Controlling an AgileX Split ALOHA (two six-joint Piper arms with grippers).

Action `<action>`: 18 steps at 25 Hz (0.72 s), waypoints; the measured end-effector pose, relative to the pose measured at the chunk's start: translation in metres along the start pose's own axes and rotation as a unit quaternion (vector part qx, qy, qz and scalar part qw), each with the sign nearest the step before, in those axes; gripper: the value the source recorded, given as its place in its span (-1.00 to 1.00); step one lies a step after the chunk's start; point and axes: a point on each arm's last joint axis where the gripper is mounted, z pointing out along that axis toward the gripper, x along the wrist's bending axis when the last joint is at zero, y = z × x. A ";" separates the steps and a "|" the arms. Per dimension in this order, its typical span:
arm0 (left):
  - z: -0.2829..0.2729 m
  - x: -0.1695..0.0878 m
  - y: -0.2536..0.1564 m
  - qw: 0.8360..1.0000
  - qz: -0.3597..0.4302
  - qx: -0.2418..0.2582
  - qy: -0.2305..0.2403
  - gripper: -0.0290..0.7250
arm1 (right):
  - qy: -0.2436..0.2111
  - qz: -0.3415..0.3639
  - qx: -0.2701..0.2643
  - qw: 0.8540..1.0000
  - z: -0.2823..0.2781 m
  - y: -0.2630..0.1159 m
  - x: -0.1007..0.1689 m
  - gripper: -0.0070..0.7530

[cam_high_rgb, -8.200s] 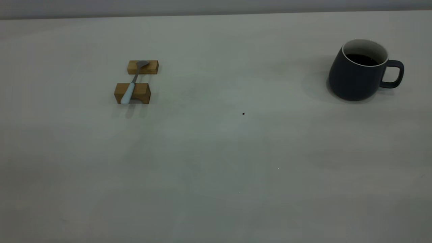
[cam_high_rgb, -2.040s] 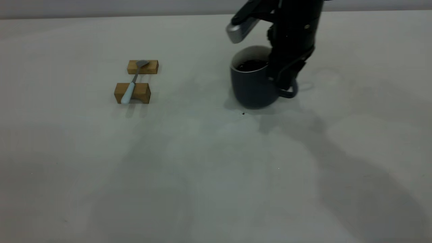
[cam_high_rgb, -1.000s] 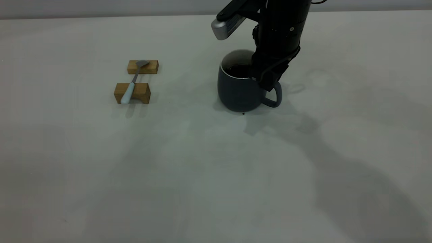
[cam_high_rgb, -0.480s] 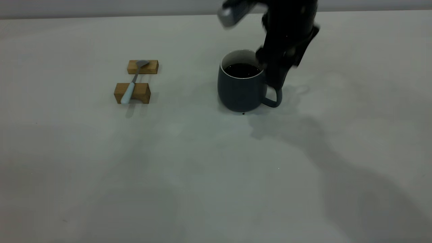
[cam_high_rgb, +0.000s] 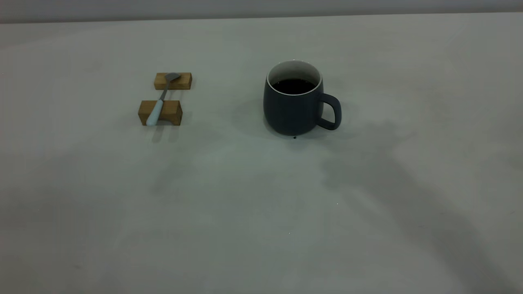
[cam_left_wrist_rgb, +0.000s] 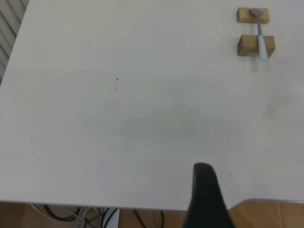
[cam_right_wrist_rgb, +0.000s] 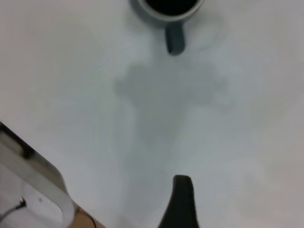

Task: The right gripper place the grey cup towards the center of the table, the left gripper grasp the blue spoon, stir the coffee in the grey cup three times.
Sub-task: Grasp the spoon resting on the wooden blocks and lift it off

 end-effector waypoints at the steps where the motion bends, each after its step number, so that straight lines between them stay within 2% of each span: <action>1: 0.000 0.000 0.000 1.000 0.000 0.000 0.000 0.62 | -0.005 0.007 -0.014 1.000 -0.016 -0.007 0.002 0.91; 5: 0.000 0.000 0.000 1.000 0.000 0.000 0.000 0.62 | -0.019 0.032 -0.059 0.998 -0.066 -0.044 0.011 0.89; 7: 0.000 0.000 0.000 1.000 0.000 0.000 0.000 0.62 | -0.023 0.071 -0.067 0.995 -0.078 -0.067 0.018 0.89; 18: 0.000 0.000 0.000 1.000 0.000 0.000 0.000 0.62 | -0.026 0.216 -0.035 0.975 -0.061 -0.208 0.059 0.85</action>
